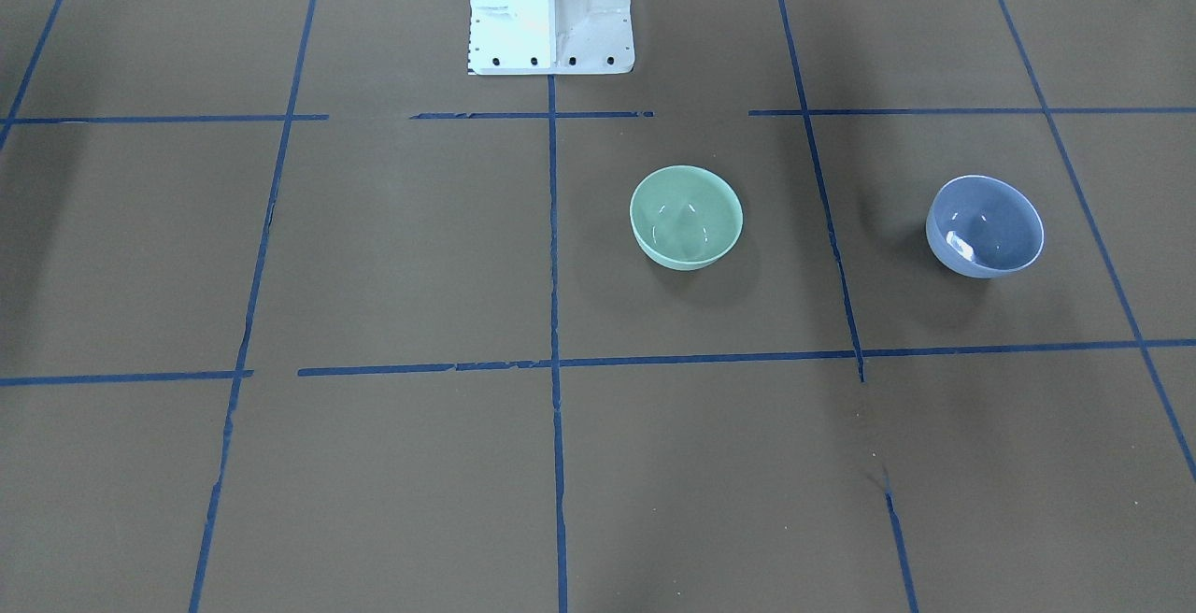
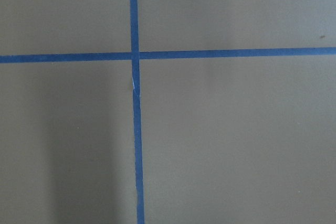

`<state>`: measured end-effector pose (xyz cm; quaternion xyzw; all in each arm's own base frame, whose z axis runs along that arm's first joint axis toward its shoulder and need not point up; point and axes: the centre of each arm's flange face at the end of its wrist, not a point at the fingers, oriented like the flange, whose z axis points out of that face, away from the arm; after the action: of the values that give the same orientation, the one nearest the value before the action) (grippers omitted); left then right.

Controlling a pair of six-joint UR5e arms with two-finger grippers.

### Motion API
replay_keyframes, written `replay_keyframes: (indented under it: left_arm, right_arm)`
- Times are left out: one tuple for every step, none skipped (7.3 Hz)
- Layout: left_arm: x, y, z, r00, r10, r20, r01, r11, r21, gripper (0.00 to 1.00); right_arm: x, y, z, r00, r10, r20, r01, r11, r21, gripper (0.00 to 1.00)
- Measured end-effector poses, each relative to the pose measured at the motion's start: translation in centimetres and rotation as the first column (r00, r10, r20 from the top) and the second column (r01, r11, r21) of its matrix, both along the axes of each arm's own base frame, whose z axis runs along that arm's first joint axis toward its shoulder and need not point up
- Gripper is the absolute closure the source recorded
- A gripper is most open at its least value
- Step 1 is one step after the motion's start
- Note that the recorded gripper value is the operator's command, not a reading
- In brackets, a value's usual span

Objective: Stack blue bowl on green bowl
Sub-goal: 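Move the left gripper toward the blue bowl's rim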

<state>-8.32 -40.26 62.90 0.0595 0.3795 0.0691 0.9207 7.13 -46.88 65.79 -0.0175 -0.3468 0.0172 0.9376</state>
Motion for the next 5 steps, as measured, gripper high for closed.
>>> replay_keyframes:
  left_arm:
    - [0.0,-0.1,0.0,1.0,0.001,0.001,-0.001,1.0,0.0,0.0]
    - [0.2,-0.3,0.1,1.0,0.003,-0.001,-0.003,1.0,-0.002,0.0]
    - [0.2,-0.5,0.2,1.0,0.003,-0.007,-0.003,1.0,-0.004,0.0]
    - [0.2,-0.9,-0.1,1.0,0.001,-0.009,-0.001,1.0,0.001,0.0]
    - [0.3,-1.7,-0.8,1.0,-0.003,-0.007,0.003,1.0,0.012,0.0]
  right_arm:
    - [0.0,0.0,0.0,1.0,0.0,0.0,0.0,1.0,0.0,0.0]
    - [0.0,0.0,0.0,1.0,0.0,0.0,0.0,1.0,0.0,0.0]
    - [0.0,0.0,0.0,1.0,0.0,0.0,0.0,1.0,0.0,0.0]
    - [0.0,0.0,0.0,1.0,0.0,0.0,0.0,1.0,0.0,0.0]
    - [0.0,0.0,0.0,1.0,0.001,0.0,-0.001,1.0,0.0,0.0]
